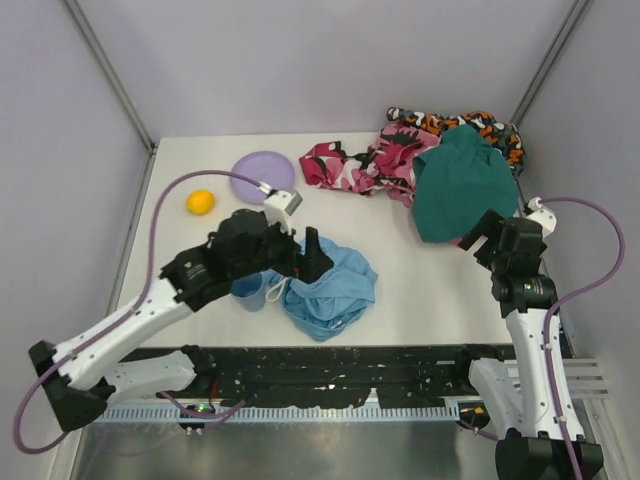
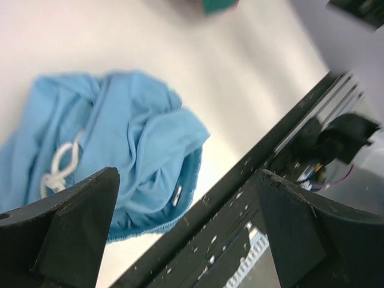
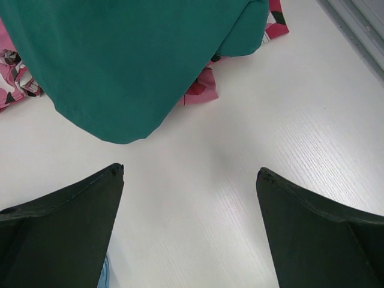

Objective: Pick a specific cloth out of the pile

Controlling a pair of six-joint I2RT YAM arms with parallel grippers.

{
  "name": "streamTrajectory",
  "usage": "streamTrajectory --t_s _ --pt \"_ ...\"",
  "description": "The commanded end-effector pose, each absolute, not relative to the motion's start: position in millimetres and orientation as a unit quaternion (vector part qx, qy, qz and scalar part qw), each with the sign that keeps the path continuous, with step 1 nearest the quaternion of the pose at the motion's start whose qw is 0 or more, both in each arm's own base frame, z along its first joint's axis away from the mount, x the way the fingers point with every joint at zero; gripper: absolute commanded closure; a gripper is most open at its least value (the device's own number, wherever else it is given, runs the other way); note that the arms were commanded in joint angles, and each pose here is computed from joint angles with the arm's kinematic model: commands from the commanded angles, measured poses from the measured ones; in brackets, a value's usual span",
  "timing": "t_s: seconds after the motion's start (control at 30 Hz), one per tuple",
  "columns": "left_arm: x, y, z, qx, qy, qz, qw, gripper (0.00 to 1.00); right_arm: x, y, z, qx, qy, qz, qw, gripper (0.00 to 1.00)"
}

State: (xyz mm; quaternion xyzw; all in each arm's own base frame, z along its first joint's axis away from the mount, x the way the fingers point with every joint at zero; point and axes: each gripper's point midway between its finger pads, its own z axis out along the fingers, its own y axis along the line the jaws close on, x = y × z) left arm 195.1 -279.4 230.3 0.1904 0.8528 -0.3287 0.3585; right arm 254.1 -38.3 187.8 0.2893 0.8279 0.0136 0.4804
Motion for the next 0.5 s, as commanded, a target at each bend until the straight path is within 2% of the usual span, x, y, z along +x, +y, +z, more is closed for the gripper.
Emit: streamTrajectory --t_s 0.0,0.1,0.23,0.47 --pt "204.8 -231.7 300.7 0.155 0.807 -0.29 0.491 0.0 251.2 -51.2 228.2 0.305 0.791 -0.006 0.531 0.05" --pt "210.7 -186.9 300.1 0.084 0.808 -0.234 0.534 0.0 244.4 -54.7 232.7 0.31 0.779 -0.013 0.546 0.05" --pt "208.5 -141.6 288.5 0.02 0.817 -0.173 0.55 0.0 232.3 -61.1 240.3 0.323 0.753 -0.021 0.572 0.05" --pt "203.0 -129.7 269.0 0.0 0.836 -0.149 0.528 0.0 225.0 -68.8 245.0 0.339 0.739 -0.037 0.581 0.05"
